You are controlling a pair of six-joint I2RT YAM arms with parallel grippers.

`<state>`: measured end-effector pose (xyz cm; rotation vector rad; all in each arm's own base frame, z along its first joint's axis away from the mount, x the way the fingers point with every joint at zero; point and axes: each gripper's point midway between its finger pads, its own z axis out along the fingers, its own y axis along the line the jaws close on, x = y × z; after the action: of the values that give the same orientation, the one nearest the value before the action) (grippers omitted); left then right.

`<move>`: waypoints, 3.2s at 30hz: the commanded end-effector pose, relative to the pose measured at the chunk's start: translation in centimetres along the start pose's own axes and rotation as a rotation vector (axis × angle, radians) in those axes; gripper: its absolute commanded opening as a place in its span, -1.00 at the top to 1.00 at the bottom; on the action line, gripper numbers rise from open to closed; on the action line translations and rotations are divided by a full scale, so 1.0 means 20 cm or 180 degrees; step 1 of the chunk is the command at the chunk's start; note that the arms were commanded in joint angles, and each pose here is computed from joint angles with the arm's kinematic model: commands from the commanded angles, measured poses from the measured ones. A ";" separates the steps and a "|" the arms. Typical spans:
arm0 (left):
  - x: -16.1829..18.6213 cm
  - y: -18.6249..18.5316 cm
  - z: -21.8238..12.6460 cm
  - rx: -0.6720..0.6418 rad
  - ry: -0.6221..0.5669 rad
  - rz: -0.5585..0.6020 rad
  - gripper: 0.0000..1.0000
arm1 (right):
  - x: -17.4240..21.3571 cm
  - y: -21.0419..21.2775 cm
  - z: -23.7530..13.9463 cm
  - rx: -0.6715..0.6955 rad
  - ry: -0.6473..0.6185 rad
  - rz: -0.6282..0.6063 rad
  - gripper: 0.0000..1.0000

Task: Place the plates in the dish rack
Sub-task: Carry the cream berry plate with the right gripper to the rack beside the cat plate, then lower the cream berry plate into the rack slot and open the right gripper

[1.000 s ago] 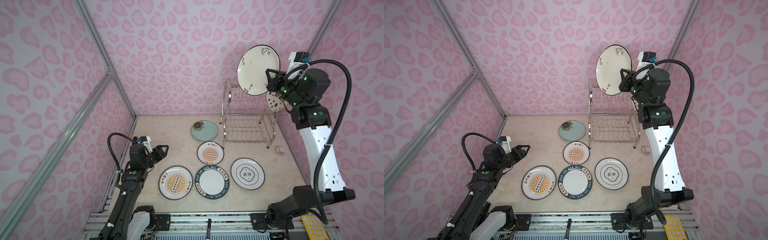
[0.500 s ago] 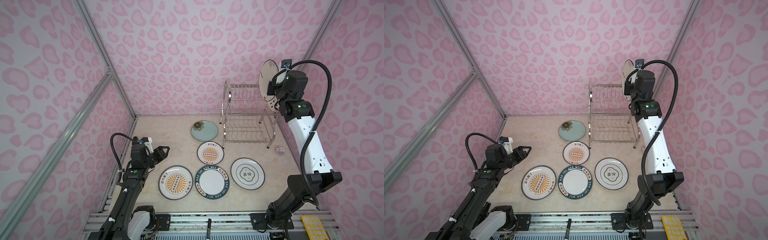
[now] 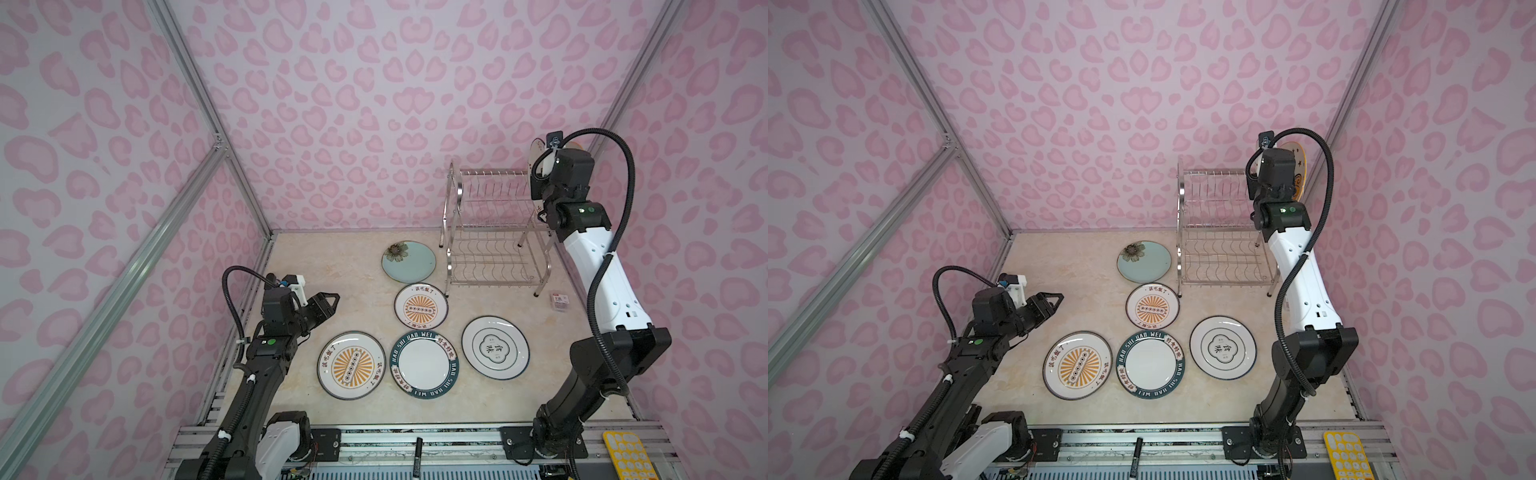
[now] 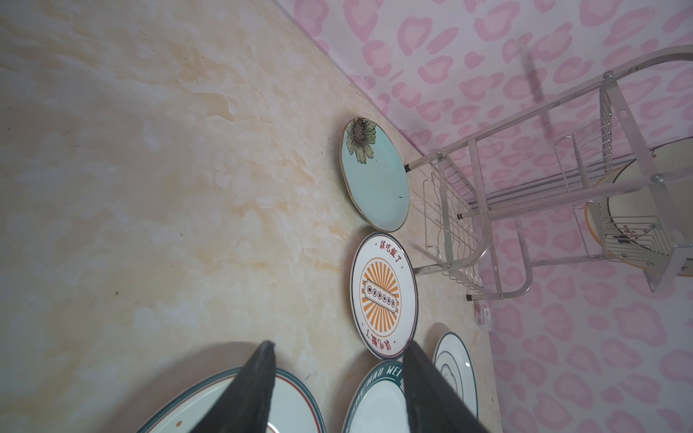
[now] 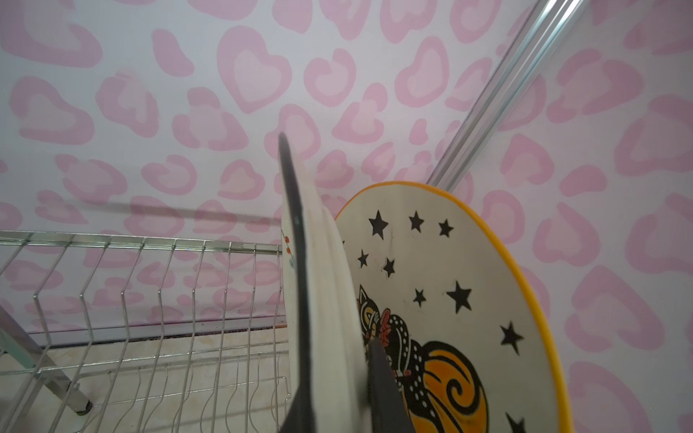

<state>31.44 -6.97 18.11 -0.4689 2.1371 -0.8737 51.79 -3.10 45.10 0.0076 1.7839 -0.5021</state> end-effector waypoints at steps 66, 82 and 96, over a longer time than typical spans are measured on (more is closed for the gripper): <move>-0.04 -0.05 -0.01 0.0078 -0.0043 0.0064 -0.13 | 0.12 -0.03 0.09 -0.0352 0.0151 0.0427 0.41; -0.03 -0.04 -0.02 0.0093 -0.0074 0.0048 -0.14 | 0.07 -0.11 0.06 -0.0239 0.0067 0.0456 0.22; -0.03 -0.03 -0.01 0.0061 -0.0070 0.0042 -0.13 | -0.10 -0.22 -0.13 -0.0205 -0.0259 0.0600 -0.52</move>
<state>31.30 -7.04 18.43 -0.4749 2.1315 -0.8814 49.24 -5.68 47.59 0.0994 1.7436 -0.3116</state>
